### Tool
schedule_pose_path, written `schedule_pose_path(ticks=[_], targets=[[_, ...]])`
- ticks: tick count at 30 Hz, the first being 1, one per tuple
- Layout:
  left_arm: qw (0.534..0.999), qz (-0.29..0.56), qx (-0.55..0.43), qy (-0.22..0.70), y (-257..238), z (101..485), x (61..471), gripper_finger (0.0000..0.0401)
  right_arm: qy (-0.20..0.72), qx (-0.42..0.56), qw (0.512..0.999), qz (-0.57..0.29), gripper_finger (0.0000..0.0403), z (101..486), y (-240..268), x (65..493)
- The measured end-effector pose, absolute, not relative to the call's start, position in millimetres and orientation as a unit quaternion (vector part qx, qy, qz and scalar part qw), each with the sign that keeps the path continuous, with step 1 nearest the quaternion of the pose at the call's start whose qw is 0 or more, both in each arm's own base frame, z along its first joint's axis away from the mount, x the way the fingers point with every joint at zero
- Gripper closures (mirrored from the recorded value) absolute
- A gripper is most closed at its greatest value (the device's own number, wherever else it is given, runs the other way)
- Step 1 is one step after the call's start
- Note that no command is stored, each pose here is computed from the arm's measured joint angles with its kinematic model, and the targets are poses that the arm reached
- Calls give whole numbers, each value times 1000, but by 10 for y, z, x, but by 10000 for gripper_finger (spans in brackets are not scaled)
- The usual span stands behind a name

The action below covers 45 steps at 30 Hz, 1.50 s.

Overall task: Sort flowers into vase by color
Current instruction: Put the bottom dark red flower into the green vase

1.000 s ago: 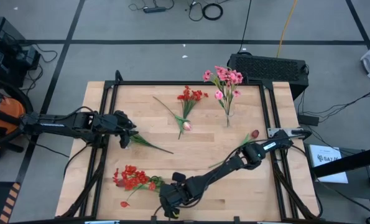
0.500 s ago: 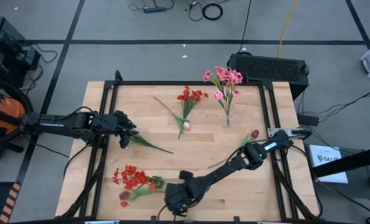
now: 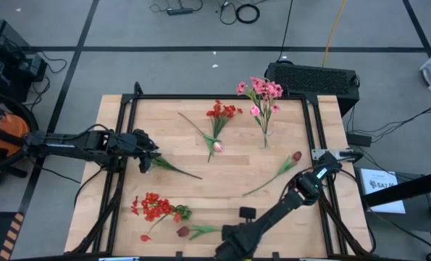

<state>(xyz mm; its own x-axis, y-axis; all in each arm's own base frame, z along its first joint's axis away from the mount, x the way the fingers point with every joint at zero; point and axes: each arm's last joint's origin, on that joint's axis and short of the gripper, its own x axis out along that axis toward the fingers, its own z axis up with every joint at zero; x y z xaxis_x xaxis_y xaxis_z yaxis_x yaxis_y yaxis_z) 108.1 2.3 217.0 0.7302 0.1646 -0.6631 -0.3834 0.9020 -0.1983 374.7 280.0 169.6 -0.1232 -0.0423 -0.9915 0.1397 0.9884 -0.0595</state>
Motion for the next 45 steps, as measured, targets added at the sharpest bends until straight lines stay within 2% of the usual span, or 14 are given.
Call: schedule_pose_path(ticks=[5,13,24,31,34,41,45], targets=[[916,150,-163,336,23,2170,1081,233,774,16,625,-98,402,1777,2904,3508],[916,149,-161,336,23,2170,1081,233,746,43,646,-160,395,1799,3087,3353],[916,149,-161,336,23,2170,1081,233,728,67,664,-156,311,1942,3084,3355],[916,149,-161,335,23,2170,1081,233,615,72,768,-163,265,2061,3013,3601],[916,149,-161,336,23,2170,1081,233,586,59,793,-156,260,2054,2929,3748],[916,149,-161,336,23,2170,1081,233,594,42,798,-95,261,1918,2688,4087],[916,149,-161,336,23,2170,1081,233,604,41,789,-101,261,1805,2590,4126]])
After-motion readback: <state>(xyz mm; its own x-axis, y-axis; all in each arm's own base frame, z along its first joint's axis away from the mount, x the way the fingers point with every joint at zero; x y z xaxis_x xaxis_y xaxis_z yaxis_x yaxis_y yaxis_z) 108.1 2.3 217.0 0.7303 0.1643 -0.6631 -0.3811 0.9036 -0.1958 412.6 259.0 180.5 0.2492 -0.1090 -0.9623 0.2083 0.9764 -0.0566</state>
